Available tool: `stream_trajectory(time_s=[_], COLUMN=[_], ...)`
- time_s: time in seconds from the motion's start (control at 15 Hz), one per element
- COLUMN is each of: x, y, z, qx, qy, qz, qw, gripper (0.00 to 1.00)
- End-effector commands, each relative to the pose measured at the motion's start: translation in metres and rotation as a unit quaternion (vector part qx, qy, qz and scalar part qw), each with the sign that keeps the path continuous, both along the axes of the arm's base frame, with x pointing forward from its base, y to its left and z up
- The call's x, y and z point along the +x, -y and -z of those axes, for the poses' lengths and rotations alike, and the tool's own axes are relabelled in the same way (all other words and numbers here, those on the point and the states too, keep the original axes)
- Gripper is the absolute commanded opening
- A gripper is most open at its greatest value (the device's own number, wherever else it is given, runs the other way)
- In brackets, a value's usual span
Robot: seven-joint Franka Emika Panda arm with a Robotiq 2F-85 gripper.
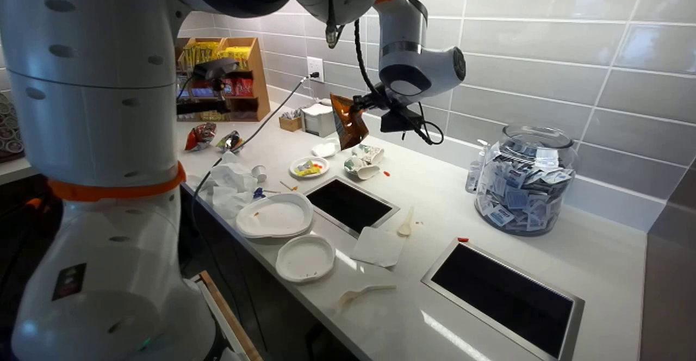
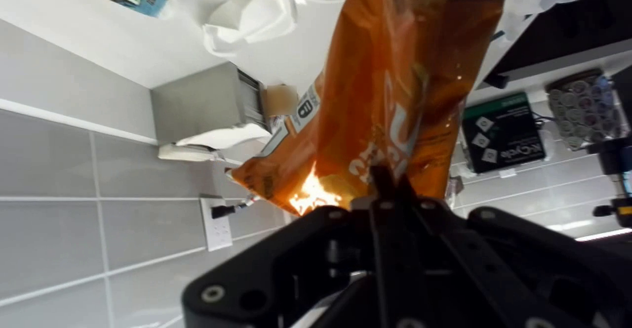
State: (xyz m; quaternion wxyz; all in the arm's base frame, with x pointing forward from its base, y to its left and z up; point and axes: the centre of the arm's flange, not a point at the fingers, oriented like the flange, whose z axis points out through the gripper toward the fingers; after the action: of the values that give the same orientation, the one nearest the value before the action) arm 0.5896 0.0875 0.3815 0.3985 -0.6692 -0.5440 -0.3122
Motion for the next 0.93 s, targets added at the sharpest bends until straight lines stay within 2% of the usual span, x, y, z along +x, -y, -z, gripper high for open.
stream_trajectory(time_s=[0.0, 0.33, 0.67, 0.87], x=[-0.032, -0.043, -0.047, -0.048], y=[0.020, 0.036, 0.041, 0.045], z=[0.009, 0.015, 0.013, 0.013], qx=[0.051, 0.095, 0.179, 0.202], qy=[0.030, 0.055, 0.097, 0.106], qz=[-0.055, -0.085, -0.084, -0.084], qw=[0.9967, 0.9903, 0.9754, 0.9699], gripper=[0.00, 0.00, 0.00, 0.00])
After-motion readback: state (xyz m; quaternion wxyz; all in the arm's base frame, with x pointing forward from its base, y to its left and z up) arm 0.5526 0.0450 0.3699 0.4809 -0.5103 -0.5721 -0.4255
